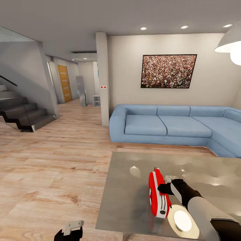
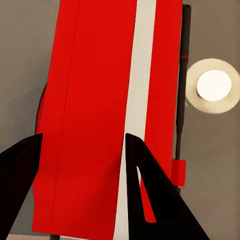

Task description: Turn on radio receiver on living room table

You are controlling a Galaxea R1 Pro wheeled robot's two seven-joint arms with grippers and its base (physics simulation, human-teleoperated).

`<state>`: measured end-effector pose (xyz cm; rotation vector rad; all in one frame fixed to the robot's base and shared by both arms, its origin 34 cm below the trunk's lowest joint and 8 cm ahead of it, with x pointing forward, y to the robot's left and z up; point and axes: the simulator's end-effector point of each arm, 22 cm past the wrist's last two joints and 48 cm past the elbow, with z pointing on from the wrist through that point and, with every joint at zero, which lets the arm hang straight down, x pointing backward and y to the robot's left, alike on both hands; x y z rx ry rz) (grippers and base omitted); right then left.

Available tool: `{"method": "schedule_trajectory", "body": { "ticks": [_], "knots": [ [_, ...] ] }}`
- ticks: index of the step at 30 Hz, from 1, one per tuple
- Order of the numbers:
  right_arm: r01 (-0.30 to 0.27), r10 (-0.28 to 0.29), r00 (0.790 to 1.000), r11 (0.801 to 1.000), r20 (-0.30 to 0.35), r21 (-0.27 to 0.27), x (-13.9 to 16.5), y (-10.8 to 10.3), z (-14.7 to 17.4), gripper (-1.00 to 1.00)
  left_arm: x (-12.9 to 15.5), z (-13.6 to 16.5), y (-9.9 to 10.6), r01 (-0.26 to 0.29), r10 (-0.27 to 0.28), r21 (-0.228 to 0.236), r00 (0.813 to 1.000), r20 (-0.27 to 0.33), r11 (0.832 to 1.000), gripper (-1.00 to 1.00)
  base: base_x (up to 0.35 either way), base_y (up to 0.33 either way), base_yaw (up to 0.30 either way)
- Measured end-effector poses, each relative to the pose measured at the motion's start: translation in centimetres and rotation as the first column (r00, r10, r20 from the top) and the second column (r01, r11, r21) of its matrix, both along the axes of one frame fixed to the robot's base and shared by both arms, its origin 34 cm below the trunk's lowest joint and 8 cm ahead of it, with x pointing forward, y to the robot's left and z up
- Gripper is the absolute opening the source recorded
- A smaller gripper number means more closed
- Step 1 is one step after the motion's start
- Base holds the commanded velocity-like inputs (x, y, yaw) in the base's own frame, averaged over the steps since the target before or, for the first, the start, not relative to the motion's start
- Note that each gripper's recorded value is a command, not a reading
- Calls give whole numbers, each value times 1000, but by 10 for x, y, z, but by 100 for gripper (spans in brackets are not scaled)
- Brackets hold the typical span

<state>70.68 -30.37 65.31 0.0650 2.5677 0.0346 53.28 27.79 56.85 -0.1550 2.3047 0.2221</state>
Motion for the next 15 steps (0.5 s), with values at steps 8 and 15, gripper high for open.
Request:
{"method": "schedule_trajectory", "body": {
  "ticks": [8, 15],
  "knots": [
    [0, 0, 1000, 1000, -2, 6, 0, 1, 1, -100, 0, 2, 0, -1, 1, 1, 1000, 0, 1000, 100, 0, 0, 0],
    [-1, 1, 1000, 1000, -2, 7, 1, 2, 14, -100, 1, 14, 1, -1, 1, 3, 1000, 0, 1000, 100, 0, 0, 0]
  ]
}}
